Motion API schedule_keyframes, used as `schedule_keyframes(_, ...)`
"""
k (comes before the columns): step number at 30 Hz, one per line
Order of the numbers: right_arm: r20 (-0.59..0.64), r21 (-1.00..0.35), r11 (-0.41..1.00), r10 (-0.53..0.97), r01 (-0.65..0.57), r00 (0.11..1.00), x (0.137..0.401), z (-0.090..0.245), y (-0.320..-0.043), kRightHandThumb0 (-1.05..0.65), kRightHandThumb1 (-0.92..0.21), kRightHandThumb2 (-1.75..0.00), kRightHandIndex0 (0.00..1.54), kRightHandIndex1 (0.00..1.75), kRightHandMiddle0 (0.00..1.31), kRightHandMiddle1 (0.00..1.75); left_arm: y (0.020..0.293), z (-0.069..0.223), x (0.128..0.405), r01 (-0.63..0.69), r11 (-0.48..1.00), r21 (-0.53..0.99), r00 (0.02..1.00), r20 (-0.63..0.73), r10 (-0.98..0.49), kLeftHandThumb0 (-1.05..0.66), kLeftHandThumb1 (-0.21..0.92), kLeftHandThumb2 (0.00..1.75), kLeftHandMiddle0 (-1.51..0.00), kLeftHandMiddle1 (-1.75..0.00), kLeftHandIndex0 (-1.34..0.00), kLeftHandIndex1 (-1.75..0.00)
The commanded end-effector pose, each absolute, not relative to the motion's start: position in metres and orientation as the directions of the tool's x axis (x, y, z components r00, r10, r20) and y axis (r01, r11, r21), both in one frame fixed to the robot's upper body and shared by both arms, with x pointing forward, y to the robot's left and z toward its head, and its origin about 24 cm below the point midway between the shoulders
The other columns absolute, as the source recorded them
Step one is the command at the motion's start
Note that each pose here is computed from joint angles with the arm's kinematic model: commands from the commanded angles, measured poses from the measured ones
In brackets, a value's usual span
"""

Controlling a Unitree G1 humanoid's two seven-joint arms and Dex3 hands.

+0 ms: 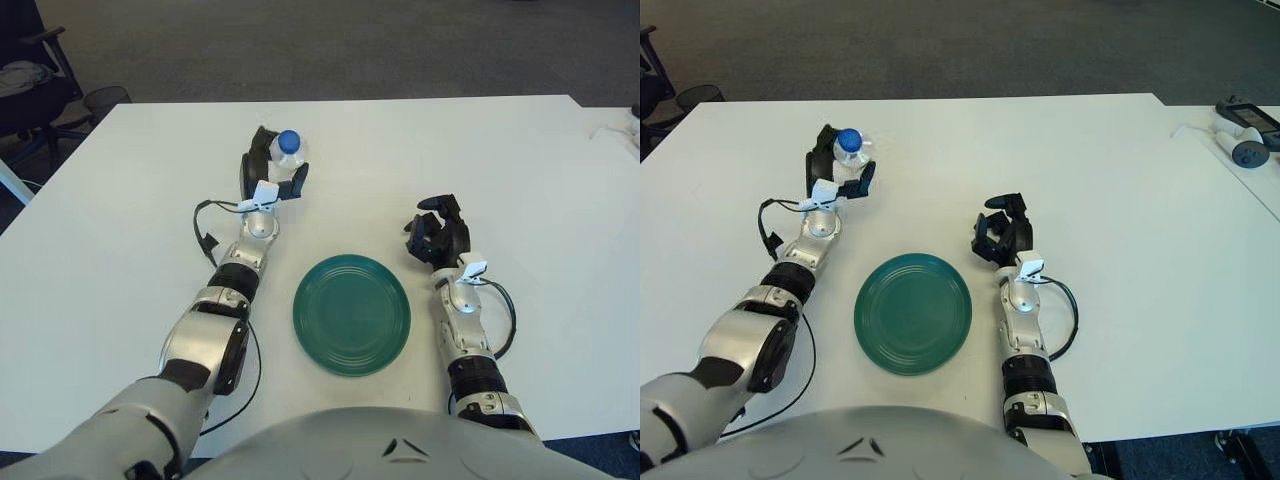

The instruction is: Put the bottle into the plate.

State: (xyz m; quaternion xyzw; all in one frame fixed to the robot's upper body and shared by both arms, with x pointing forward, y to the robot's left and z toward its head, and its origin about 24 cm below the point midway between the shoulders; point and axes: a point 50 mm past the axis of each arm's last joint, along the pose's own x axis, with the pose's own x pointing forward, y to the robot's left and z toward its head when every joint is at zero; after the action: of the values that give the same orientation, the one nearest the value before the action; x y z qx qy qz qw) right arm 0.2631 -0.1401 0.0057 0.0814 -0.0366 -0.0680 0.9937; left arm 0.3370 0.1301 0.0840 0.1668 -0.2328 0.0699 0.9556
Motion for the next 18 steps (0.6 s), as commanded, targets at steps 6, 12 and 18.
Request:
schedule_keyframes(6, -0.074, 0.134, 0.978, -0.148, 0.157, 0.986, 0.253, -0.018, -0.142, 0.0, -0.51, -1.09, 0.49, 1.72, 0.23, 1.75, 0.122, 0.117, 0.304, -0.069, 0.877, 0.475, 0.681, 0.665, -0.307, -0.05, 0.26, 1.38, -1.3, -1.75, -1.09, -1.75)
schedule_keyframes(12, -0.077, 0.131, 0.979, -0.148, 0.157, 0.986, 0.254, -0.019, -0.143, 0.0, -0.51, -1.09, 0.48, 1.72, 0.23, 1.75, 0.109, 0.13, 0.285, 0.092, 0.847, 0.523, 0.56, 0.676, -0.479, -0.05, 0.25, 1.39, -1.29, -1.75, -1.1, -1.75)
schedule_keyframes(18, -0.073, 0.136, 0.978, -0.151, 0.16, 0.986, 0.254, -0.019, -0.143, 0.0, -0.52, -1.09, 0.48, 1.71, 0.23, 1.75, 0.1, 0.127, 0.277, 0.241, 0.764, 0.599, 0.489, 0.605, -0.629, -0.05, 0.25, 1.4, -1.29, -1.75, -1.1, -1.75)
